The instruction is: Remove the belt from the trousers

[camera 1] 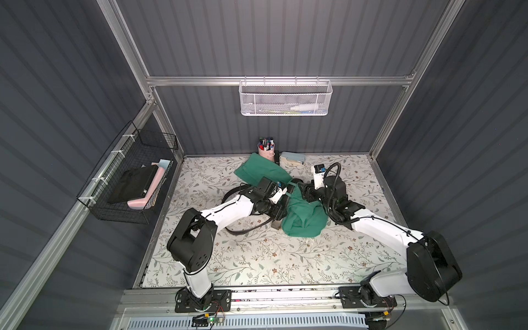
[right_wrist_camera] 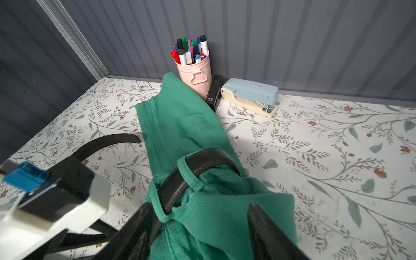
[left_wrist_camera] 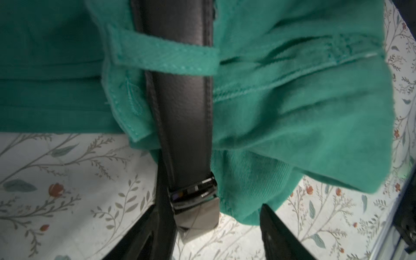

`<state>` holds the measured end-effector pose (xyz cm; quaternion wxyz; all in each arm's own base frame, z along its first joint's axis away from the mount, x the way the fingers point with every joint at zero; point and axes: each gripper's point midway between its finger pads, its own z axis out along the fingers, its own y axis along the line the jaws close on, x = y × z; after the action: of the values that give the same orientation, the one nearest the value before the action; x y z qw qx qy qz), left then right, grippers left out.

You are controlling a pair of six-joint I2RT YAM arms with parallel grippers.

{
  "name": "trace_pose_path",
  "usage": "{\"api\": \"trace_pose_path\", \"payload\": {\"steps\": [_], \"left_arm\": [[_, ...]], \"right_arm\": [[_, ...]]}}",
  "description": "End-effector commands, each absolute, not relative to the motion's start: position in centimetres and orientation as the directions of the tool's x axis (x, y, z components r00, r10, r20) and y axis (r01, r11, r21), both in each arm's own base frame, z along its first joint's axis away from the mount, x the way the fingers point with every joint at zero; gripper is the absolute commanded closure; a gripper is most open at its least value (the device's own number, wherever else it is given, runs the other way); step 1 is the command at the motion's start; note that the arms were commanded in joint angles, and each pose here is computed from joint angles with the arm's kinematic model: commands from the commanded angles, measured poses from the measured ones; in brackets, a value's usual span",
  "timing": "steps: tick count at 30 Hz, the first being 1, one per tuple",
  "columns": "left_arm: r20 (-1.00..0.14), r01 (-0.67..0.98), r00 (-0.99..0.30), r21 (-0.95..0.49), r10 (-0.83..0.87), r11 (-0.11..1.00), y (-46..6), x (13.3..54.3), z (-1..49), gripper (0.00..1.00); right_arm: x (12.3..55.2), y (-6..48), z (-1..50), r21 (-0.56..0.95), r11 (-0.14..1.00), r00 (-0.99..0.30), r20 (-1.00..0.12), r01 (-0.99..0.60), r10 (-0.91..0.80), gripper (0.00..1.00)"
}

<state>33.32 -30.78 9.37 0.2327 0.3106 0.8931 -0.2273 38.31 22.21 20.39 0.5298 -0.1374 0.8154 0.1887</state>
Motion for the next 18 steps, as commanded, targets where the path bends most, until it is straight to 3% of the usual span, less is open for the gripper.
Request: {"api": "trace_pose_path", "payload": {"steps": [1,7,9,10,14,18], "left_arm": [[-0.599,0.649,-0.681,-0.229,0.42,0.726,-31.2,35.6,8.1,0.32],[-0.589,0.61,-0.703,-0.211,0.399,0.764,-31.5,37.3,5.2,0.3],[-0.575,0.61,-0.709,-0.21,0.408,0.764,-31.5,37.3,4.6,0.35],[-0.569,0.614,-0.709,-0.207,0.416,0.762,-31.4,37.2,4.7,0.41],[-0.603,0.639,-0.679,-0.204,0.419,0.741,-31.6,37.0,7.0,0.79],[-0.631,0.697,-0.625,-0.186,0.46,0.693,-32.3,37.0,10.9,0.97]], "right_arm": [[37.6,21.6,20.0,0.179,0.896,-0.425,-0.905,-0.406,-0.011,0.31],[36.7,21.4,19.2,0.19,0.891,-0.449,-0.893,-0.413,-0.018,0.3],[36.3,21.9,18.6,0.186,0.876,-0.463,-0.885,-0.444,-0.046,0.3],[36.2,22.2,18.2,0.188,0.868,-0.472,-0.88,-0.46,-0.059,0.29],[35.8,23.5,15.9,0.231,0.838,-0.534,-0.842,-0.494,-0.082,0.29],[36.3,23.9,14.0,0.239,0.849,-0.583,-0.806,-0.471,-0.097,0.29]]}}
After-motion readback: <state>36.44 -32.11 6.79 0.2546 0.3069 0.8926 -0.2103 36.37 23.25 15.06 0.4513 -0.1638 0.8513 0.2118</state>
